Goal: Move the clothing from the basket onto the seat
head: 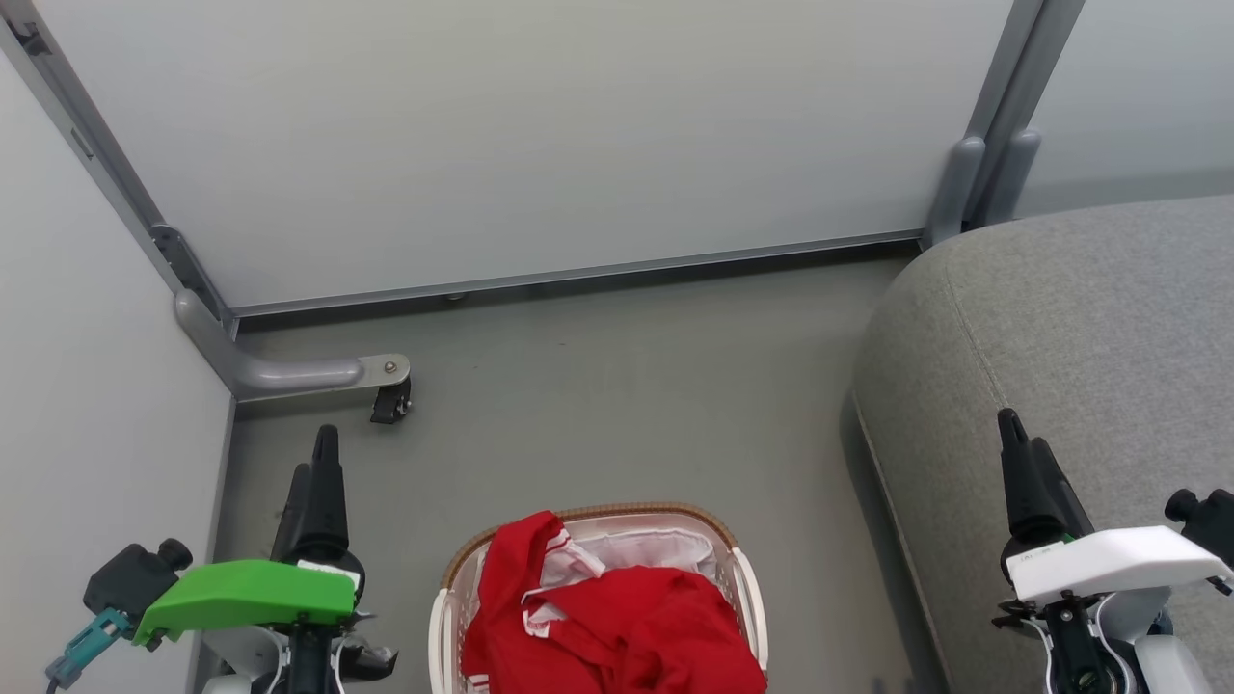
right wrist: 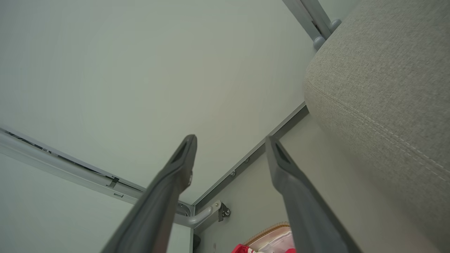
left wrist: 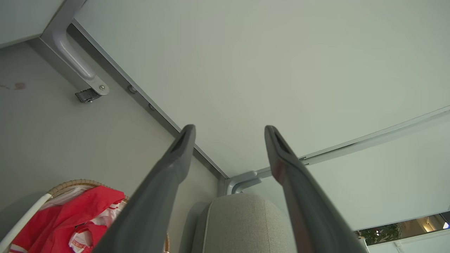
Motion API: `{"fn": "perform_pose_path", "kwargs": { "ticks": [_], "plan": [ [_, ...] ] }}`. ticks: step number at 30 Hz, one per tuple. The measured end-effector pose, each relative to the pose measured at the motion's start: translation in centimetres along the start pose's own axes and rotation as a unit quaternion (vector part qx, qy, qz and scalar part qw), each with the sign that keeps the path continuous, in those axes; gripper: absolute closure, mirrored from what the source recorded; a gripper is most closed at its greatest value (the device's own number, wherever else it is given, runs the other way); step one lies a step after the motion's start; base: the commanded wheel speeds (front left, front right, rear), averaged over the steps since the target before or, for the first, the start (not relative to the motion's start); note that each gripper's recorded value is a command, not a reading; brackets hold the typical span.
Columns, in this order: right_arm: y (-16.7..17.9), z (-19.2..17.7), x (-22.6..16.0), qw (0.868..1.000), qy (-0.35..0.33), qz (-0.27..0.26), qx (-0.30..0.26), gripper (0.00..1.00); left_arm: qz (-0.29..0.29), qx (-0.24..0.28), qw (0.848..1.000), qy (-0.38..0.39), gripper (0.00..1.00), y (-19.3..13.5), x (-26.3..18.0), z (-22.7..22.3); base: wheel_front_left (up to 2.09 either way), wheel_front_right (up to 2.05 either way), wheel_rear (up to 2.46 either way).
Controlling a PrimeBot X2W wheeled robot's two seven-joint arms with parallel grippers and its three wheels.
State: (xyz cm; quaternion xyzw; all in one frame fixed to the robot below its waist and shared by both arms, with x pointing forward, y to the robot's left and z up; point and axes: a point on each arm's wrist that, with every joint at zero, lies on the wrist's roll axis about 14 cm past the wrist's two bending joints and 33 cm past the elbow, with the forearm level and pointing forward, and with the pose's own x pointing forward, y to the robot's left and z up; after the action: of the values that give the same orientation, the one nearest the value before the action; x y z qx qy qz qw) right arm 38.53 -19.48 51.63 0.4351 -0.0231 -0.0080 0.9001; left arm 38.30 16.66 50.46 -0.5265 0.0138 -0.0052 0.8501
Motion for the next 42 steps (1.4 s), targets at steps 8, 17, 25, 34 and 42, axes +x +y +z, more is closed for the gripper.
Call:
{"fn": "perform_pose_path", "kwargs": {
  "ticks": [8,17,25,34,42],
  "plan": [
    [0.1,-0.4,-0.2,0.997,0.003,0.006,-0.077,0.00,-0.010,0.089,0.996,0.004,0.00,-0.8,0.1,-0.6,0.00,0.00,0.00],
    [0.2,-0.7,-0.4,0.989,0.006,0.012,-0.146,0.00,-0.003,0.164,0.986,0.008,0.00,-0.1,-0.1,-1.1,0.00,0.00,0.00],
    [0.0,-1.0,-0.5,0.981,0.008,0.014,-0.195,0.00,0.008,0.218,0.976,0.022,0.00,1.1,-0.6,-2.0,0.00,0.00,0.00],
    [0.1,-1.5,-0.6,0.969,0.013,0.022,-0.246,0.00,0.006,0.269,0.963,0.028,0.00,1.6,-0.9,-2.6,0.00,0.00,0.00],
    [0.1,-1.9,-0.9,0.957,0.017,0.030,-0.289,0.00,0.003,0.297,0.954,0.036,0.00,1.9,-1.2,-3.2,0.00,0.00,0.00]
  ]
}}
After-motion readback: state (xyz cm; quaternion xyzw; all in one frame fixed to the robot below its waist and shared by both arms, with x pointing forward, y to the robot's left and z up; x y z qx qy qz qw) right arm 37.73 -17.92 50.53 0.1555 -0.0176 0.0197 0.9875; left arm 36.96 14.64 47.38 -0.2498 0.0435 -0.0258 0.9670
